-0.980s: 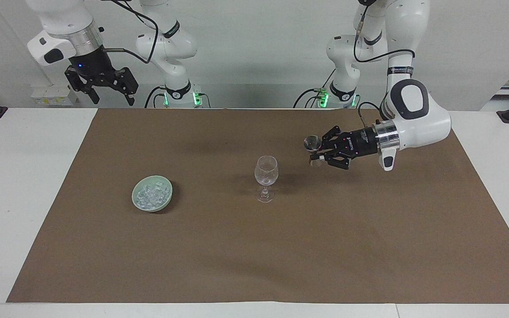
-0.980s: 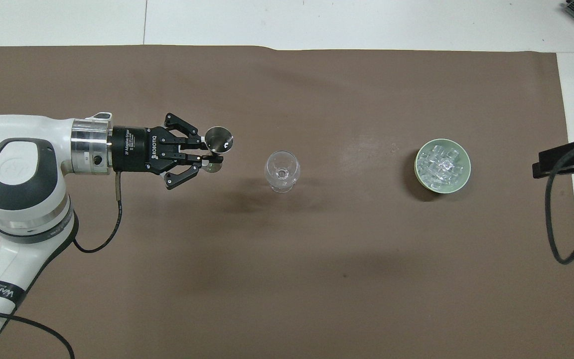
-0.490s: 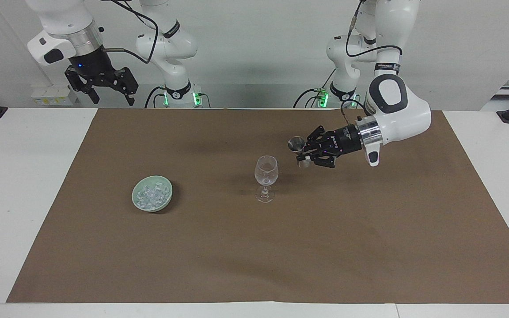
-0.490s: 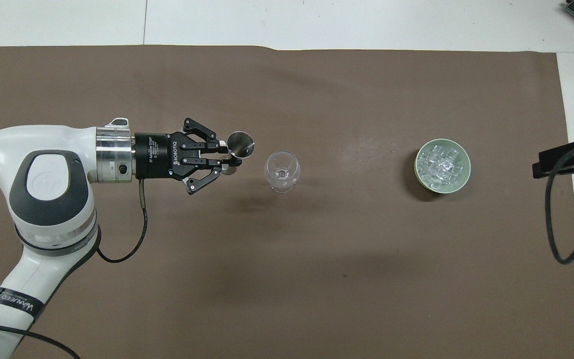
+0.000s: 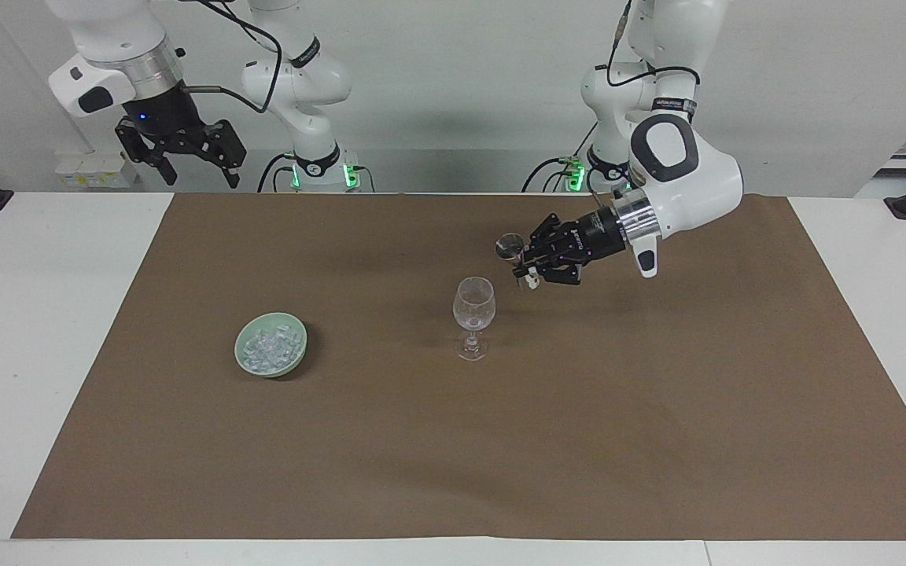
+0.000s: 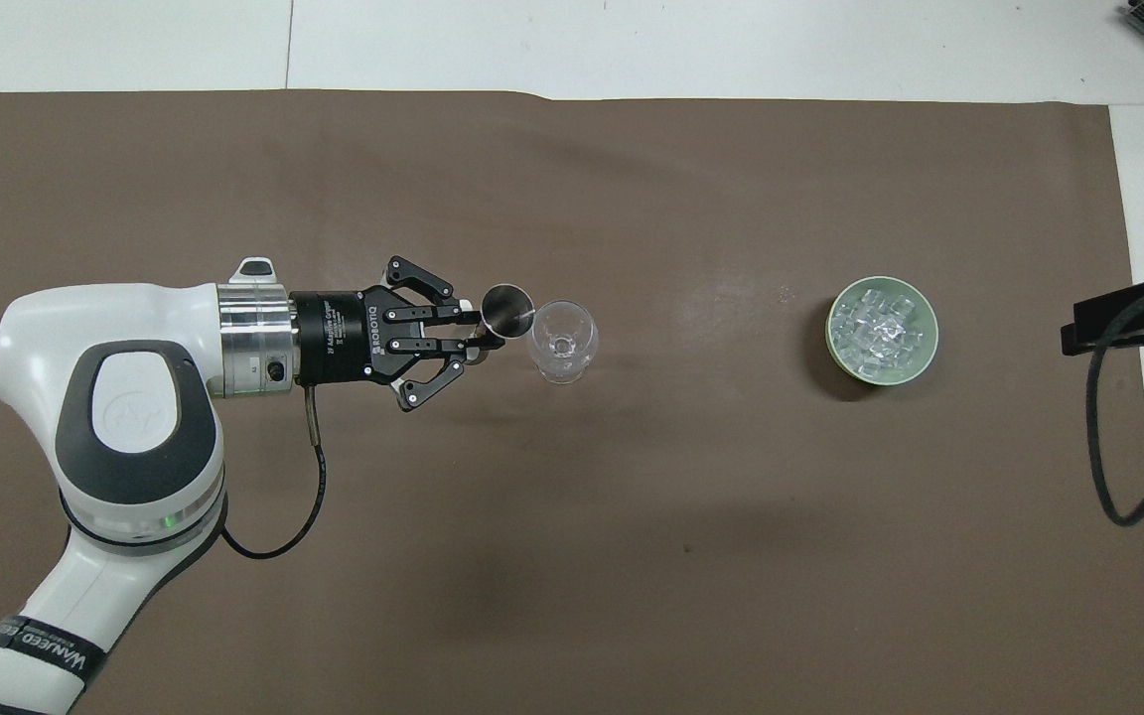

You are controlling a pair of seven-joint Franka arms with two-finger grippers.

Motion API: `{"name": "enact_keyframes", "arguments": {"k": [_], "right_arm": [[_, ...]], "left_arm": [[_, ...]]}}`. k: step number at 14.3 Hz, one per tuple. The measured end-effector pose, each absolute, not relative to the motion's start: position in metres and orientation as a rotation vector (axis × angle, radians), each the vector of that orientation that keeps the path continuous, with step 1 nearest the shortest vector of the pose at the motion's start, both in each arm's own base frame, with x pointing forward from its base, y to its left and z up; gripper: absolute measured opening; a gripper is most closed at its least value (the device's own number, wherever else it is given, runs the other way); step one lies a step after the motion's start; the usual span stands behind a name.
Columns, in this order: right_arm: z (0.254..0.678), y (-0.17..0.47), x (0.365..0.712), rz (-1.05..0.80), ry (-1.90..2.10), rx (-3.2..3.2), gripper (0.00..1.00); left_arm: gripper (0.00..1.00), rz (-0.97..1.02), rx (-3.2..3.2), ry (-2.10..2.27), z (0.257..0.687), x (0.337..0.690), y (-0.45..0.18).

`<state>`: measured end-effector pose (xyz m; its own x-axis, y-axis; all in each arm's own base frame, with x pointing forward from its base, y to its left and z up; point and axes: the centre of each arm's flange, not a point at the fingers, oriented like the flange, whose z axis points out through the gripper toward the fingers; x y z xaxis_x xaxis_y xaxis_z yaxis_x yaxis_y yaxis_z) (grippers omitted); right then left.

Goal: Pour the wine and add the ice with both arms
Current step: 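Tilt the metal cup over the clear wine glass with the left gripper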

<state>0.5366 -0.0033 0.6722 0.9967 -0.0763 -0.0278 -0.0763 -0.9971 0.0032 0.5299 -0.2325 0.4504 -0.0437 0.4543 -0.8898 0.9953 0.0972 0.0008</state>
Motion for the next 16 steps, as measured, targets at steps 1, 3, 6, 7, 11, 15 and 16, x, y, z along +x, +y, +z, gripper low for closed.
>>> {"name": "enact_keyframes", "arguments": {"k": [1, 3, 6, 7, 11, 15, 16], "right_arm": [[0.672, -0.003, 0.537, -0.044, -0.120, 3.137, 1.00], [0.672, -0.003, 0.537, -0.044, -0.120, 3.137, 1.00], [0.672, -0.003, 0.537, -0.044, -0.120, 3.137, 1.00], [0.672, -0.003, 0.537, -0.044, -0.120, 3.137, 1.00], [0.672, -0.003, 0.537, -0.044, -0.120, 3.137, 1.00], [0.672, -0.003, 0.537, -0.044, -0.120, 3.137, 1.00], [0.672, -0.003, 0.537, -0.044, -0.120, 3.137, 1.00]], "left_arm": [[0.21, -0.880, 1.456, 1.620, 0.451, 0.528, -0.235], [0.21, -0.873, 1.437, 1.645, 0.451, 0.528, -0.235], [0.21, -0.849, 1.424, 1.696, 0.450, 0.529, -0.235], [0.21, -0.838, 1.443, 1.726, 0.450, 0.528, -0.237], [0.21, -0.794, 1.487, 1.822, 0.457, 0.526, -0.247], [0.21, -0.763, 1.491, 1.871, 0.461, 0.526, -0.249], [0.21, -0.744, 1.497, 1.890, 0.462, 0.525, -0.252]]}}
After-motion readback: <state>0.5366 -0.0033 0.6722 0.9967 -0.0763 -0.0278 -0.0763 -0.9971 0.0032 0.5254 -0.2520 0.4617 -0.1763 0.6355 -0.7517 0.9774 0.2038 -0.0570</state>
